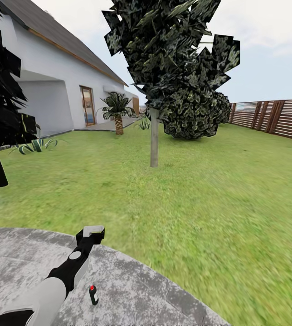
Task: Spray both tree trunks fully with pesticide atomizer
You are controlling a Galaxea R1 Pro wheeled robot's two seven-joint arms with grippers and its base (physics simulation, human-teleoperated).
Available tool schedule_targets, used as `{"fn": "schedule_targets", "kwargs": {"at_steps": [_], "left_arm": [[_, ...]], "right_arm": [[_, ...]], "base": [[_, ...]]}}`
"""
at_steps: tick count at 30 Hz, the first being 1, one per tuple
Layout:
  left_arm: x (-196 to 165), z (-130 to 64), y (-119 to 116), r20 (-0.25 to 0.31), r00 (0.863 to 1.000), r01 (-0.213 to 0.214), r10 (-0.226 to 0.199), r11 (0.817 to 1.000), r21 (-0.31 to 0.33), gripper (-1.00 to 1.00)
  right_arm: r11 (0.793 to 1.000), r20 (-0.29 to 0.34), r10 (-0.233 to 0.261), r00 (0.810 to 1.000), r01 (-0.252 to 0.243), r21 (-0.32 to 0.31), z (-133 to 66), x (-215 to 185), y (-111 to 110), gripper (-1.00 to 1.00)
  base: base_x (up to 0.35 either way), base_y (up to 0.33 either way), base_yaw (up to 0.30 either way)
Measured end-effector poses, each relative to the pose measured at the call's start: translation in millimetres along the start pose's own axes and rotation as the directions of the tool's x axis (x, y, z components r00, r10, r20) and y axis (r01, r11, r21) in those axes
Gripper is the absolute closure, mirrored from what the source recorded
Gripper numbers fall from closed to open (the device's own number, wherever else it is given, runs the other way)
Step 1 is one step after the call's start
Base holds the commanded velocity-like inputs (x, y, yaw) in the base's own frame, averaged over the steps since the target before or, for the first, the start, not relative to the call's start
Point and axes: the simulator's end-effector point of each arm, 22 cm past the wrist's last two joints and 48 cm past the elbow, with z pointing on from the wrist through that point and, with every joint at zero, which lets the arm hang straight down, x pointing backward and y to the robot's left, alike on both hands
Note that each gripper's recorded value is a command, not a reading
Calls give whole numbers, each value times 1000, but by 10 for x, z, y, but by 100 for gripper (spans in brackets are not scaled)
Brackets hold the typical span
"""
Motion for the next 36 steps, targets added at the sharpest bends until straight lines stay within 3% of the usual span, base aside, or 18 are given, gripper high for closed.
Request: {"fn": "schedule_targets", "kwargs": {"at_steps": [28, 36], "left_arm": [[644, 22, 6, 1, 1000, 1, -1, 1000, -1, -100], [857, 73, 2, -31, 1000, -1, 1, 1000, -1, -100]], "right_arm": [[1000, 0, 1, 1000, -1, -1, -10, 561, 329, -100], [1000, -12, -28, 1000, 28, -9, 0, 635, 400, -100]], "base": [[0, 0, 0], [0, 0, 0]]}}
